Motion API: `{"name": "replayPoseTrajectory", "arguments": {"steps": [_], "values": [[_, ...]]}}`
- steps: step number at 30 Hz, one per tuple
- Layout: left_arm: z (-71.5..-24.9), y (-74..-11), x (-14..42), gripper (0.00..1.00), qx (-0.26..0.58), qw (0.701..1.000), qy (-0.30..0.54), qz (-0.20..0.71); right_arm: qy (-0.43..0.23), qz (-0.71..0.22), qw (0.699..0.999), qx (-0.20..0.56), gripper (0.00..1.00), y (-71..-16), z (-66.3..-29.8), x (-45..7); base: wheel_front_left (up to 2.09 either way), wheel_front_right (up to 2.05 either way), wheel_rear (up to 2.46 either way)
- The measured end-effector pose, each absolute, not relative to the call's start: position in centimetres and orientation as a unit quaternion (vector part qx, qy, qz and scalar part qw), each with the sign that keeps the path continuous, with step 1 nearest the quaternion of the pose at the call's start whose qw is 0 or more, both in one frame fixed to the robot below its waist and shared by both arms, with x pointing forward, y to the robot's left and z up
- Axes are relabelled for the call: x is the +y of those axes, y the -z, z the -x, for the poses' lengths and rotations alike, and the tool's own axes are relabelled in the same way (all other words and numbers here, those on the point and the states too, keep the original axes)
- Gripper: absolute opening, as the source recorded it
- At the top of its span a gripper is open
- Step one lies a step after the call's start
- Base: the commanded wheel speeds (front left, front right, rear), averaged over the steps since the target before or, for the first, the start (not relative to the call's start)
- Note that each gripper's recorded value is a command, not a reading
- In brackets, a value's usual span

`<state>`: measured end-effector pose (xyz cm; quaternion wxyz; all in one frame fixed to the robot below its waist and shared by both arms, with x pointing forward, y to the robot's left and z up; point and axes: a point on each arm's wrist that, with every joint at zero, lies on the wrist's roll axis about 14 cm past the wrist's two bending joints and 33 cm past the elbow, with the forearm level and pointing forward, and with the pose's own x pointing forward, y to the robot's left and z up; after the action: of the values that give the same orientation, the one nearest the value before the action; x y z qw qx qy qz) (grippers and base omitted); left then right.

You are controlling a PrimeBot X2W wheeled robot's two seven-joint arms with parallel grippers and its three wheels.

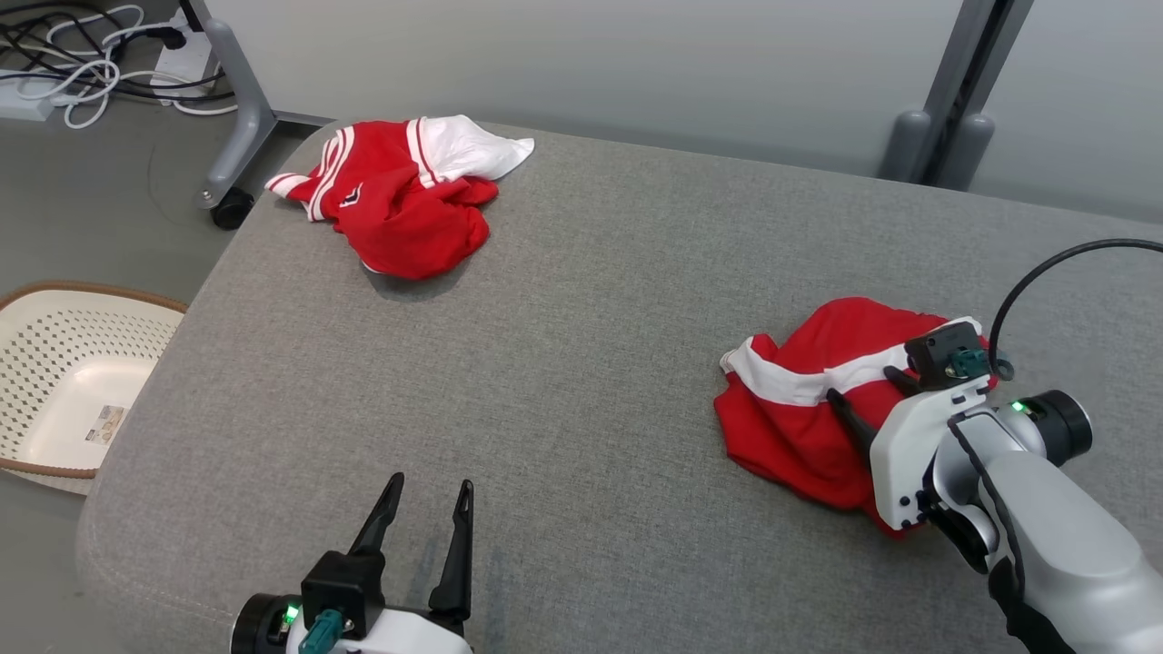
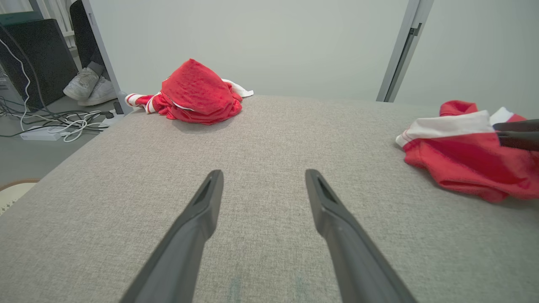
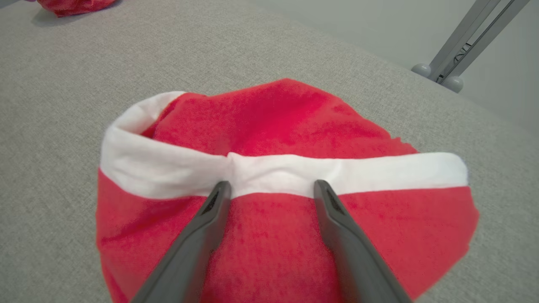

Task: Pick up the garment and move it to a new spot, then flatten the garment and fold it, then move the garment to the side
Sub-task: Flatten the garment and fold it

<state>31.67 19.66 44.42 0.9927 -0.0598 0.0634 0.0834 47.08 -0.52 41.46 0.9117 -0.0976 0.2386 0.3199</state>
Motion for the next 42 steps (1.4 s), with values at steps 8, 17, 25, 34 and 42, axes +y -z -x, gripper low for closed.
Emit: {"name": "replayPoseTrajectory", "arguments": {"steps": [8,17,25,34,42], "values": [[-31.7,-44.4,19.6,1.0,0.063,0.993,-0.083,0.059,-0.326,0.089,0.901,0.271,0.0,-40.0,-45.9,-0.4,0.0,0.0,0.0],[-32.6,-44.7,18.5,1.0,0.059,0.995,-0.062,0.057,-0.328,0.024,0.931,0.157,0.0,-44.8,-46.9,0.6,0.0,0.0,0.0],[-33.3,-45.0,17.3,1.0,0.053,0.996,-0.039,0.053,-0.314,-0.027,0.947,0.069,0.0,-48.7,-46.4,0.2,0.0,0.0,0.0],[-33.7,-45.3,16.4,1.0,0.047,0.997,-0.02,0.051,-0.246,-0.069,0.963,0.09,0.0,-44.9,-41.5,-3.2,0.0,0.0,0.0],[-34.1,-45.5,15.5,1.0,0.045,0.998,-0.003,0.05,-0.178,-0.048,0.976,0.112,0.0,-42.7,-39.1,-7.6,0.0,0.0,0.0]]}}
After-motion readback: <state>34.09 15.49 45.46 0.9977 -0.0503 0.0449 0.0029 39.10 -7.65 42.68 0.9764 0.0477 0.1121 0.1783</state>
